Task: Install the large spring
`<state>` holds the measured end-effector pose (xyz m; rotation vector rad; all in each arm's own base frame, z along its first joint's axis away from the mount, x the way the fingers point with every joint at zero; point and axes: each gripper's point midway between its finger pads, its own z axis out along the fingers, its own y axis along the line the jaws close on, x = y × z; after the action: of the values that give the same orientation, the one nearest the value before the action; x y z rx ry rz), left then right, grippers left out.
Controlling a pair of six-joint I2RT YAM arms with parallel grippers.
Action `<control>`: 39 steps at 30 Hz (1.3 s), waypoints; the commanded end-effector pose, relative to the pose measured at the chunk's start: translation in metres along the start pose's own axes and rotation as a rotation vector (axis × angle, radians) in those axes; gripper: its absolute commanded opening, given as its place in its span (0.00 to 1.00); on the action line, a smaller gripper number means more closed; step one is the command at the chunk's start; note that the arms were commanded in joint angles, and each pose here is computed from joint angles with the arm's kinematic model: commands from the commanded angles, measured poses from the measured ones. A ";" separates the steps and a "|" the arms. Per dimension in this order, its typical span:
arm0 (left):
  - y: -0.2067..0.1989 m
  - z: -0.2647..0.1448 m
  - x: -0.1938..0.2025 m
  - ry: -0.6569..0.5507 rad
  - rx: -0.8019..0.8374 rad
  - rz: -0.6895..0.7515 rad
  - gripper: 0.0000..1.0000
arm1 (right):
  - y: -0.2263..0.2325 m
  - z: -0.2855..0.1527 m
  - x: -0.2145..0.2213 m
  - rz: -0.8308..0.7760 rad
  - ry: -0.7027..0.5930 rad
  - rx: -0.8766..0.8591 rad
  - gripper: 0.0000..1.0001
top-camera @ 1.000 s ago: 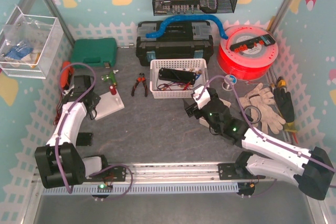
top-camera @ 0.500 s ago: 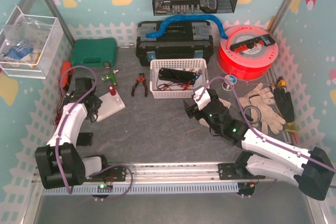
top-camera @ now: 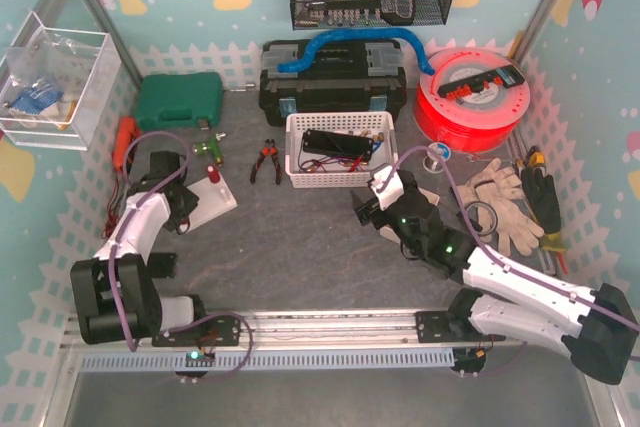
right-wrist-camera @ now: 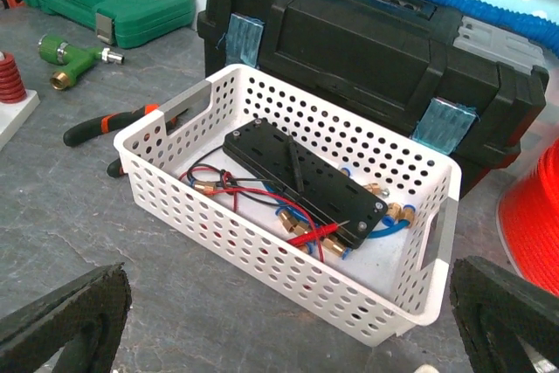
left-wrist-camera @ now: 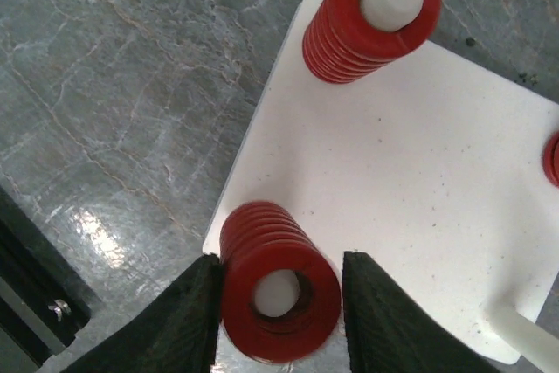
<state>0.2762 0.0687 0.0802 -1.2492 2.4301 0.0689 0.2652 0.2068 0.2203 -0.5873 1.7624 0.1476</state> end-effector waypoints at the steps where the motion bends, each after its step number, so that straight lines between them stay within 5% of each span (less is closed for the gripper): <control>1: -0.014 -0.005 -0.011 -0.023 0.058 -0.013 0.47 | -0.012 -0.007 0.000 0.074 0.007 0.041 0.99; 10: -0.035 -0.039 -0.019 -0.033 0.165 0.002 0.83 | -0.053 -0.034 0.039 0.473 0.225 0.295 0.99; 12: -0.046 -0.052 -0.022 -0.053 0.212 0.046 0.99 | -0.053 -0.037 0.051 0.524 0.283 0.304 0.99; 21: -0.110 -0.094 -0.001 -0.072 0.390 0.308 0.99 | -0.052 -0.017 0.097 0.586 0.604 0.219 0.97; 25: -0.129 -0.099 0.018 -0.076 0.438 0.391 0.99 | -0.051 -0.005 0.100 0.391 0.692 0.099 0.88; 30: -0.137 -0.102 0.037 -0.073 0.475 0.440 0.99 | -0.032 0.005 0.067 0.233 0.590 -0.116 0.54; 34: -0.136 -0.099 0.042 -0.070 0.479 0.449 0.99 | -0.051 0.010 0.075 0.177 0.671 -0.006 0.48; 39: -0.138 -0.099 0.043 -0.080 0.499 0.458 0.99 | -0.072 0.013 0.087 -0.183 0.742 -0.028 0.54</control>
<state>0.3277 -0.0648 0.1666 -0.5097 2.4416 -0.3090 0.2945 0.1427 0.1566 -0.5473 2.4423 0.0231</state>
